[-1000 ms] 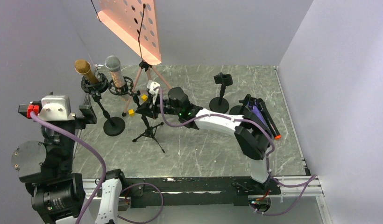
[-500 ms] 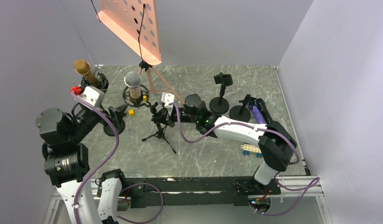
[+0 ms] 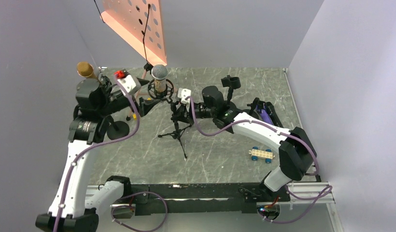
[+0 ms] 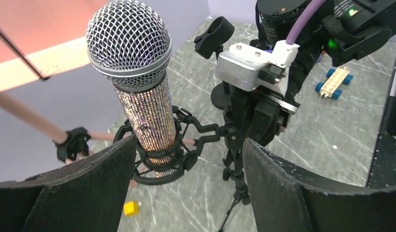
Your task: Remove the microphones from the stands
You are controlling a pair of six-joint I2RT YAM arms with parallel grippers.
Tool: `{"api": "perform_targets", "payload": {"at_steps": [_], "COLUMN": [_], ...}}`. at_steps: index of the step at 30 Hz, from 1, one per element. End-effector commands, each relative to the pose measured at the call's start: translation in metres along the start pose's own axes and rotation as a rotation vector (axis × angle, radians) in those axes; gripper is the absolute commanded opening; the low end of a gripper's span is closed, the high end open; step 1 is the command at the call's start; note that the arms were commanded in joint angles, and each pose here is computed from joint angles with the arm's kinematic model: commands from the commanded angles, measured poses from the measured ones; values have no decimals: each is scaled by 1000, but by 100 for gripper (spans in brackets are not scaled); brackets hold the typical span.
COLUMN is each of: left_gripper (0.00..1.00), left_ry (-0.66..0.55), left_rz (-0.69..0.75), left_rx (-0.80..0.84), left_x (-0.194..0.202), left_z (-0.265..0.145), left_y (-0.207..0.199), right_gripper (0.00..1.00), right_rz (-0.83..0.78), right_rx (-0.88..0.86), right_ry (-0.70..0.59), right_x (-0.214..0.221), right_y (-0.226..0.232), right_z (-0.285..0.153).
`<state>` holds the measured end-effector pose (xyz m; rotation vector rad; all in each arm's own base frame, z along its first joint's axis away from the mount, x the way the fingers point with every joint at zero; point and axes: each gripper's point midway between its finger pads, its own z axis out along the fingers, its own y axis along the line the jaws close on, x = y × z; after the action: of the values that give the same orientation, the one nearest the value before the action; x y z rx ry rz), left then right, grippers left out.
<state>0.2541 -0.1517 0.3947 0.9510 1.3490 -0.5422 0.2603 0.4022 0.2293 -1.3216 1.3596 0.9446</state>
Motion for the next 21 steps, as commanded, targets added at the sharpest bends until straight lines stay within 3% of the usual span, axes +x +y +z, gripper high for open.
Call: {"api": "perform_targets", "payload": {"at_steps": [1,10,13,17,21], "left_gripper": [82,79,73,57,30], "left_ry": [-59,-117,-150,-162,-153], "left_rz": [147,166,189,203,186], "left_rx": [-107,-24,16,68,109], "left_x": [-10,-7,-13,-16,-18], "left_z": [21,53,60,68,71], "left_y": [37,30,21,10,2], "right_gripper": [0,0,0,0,0], "right_rz": [-79,-72,-50,-35,-19], "right_rx": [-90,-125,-113,-110,-104], "right_ry": [117,194,199,216,226], "right_x": [22,35,37,41,44], "right_y": [13,11,9,7,3], "right_z": [-19,-17,-15,-13,-14]}}
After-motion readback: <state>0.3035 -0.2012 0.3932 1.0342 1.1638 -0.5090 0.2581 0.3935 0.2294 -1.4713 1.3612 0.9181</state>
